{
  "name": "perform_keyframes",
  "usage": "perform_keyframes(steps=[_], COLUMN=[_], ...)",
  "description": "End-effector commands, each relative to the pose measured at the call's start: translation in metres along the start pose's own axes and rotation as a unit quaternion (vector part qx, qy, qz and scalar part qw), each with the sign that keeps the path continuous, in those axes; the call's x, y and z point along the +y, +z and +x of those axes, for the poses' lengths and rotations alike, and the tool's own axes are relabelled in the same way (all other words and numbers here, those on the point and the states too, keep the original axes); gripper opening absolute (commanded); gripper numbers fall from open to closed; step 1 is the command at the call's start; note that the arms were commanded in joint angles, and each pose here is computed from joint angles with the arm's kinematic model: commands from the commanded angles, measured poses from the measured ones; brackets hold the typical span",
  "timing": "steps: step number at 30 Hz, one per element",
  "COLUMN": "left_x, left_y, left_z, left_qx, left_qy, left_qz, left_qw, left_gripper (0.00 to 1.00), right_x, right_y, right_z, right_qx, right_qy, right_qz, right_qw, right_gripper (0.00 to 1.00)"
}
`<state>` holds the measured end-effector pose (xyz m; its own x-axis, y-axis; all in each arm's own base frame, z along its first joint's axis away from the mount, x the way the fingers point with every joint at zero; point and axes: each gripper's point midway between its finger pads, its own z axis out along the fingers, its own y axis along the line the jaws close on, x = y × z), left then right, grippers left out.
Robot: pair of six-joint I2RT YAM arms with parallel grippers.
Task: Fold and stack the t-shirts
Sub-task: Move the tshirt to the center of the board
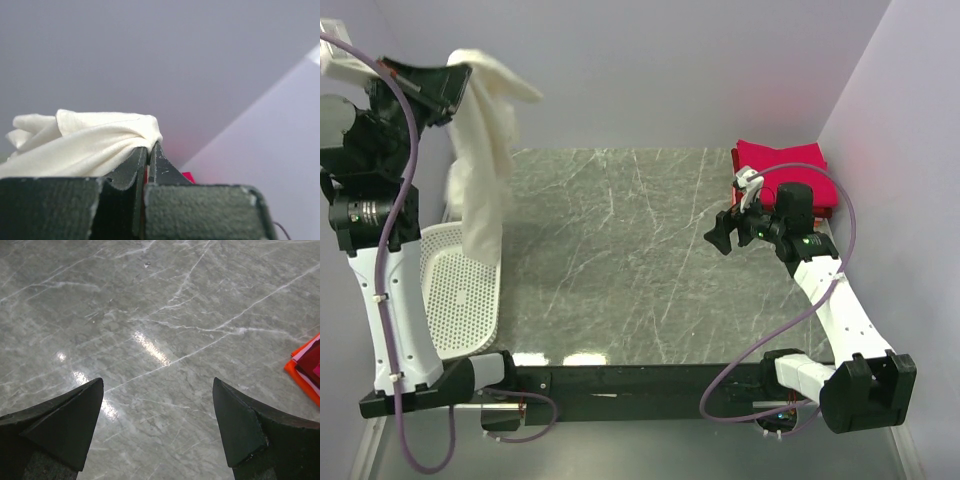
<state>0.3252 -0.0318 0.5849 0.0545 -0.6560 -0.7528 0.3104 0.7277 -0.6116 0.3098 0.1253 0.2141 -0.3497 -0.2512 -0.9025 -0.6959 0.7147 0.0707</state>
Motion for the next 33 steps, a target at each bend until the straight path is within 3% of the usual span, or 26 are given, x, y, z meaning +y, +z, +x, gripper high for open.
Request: perform_keyframes(steps=[1,9,16,19,22,23,25,26,29,31,33], left_x=[-0.086,-0.136,-0.147,-0.124,-0.038,-0.020,0.040,0.078,0.141,0.140,0.133], left_y=[-0.010,-0.003,0.007,0.020,0.037,0.035,0.046,0.039,0.034,0.027,0.014], left_z=[-0.029,-0.005,0.064,0.121,0.236,0.253,0.299,0.323,0.330,0.313,0.308], left_qx=[-0.030,0.014,0.086,0.138,0.231,0.244,0.270,0.302,0.292,0.272,0.286], left_qy=[0.031,-0.020,-0.065,-0.085,-0.108,-0.105,-0.068,-0.054,0.044,0.091,0.107], left_qz=[0.131,0.236,0.266,0.250,0.164,0.142,0.063,-0.003,-0.104,-0.100,-0.086], left_qw=[0.990,0.971,0.958,0.955,0.953,0.954,0.958,0.952,0.950,0.953,0.948], left_gripper=[0.01,0.01,0.01,0.01,0.01,0.02,0.17,0.36,0.67,0.82,0.87], right_x=[-0.002,-0.005,-0.008,-0.011,-0.011,-0.011,-0.009,-0.004,0.018,0.029,0.032], right_y=[-0.005,-0.007,-0.009,-0.010,-0.010,-0.010,-0.008,-0.004,0.004,0.009,0.019], right_z=[-0.015,-0.014,-0.014,-0.014,-0.011,-0.010,-0.006,0.004,0.026,0.032,0.048], right_qx=[-0.017,-0.015,-0.013,-0.013,-0.009,-0.008,-0.003,0.015,0.055,0.070,0.101], right_qy=[-0.022,-0.028,-0.036,-0.038,-0.038,-0.038,-0.045,-0.039,-0.044,-0.059,-0.050], right_qz=[0.010,0.018,0.030,0.035,0.034,0.034,0.020,0.002,-0.084,-0.121,-0.139], right_qw=[1.000,0.999,0.999,0.999,0.999,0.999,0.999,0.999,0.994,0.988,0.984], right_gripper=[0.95,0.95,0.95,0.95,0.95,0.95,0.95,0.95,0.93,0.89,0.88])
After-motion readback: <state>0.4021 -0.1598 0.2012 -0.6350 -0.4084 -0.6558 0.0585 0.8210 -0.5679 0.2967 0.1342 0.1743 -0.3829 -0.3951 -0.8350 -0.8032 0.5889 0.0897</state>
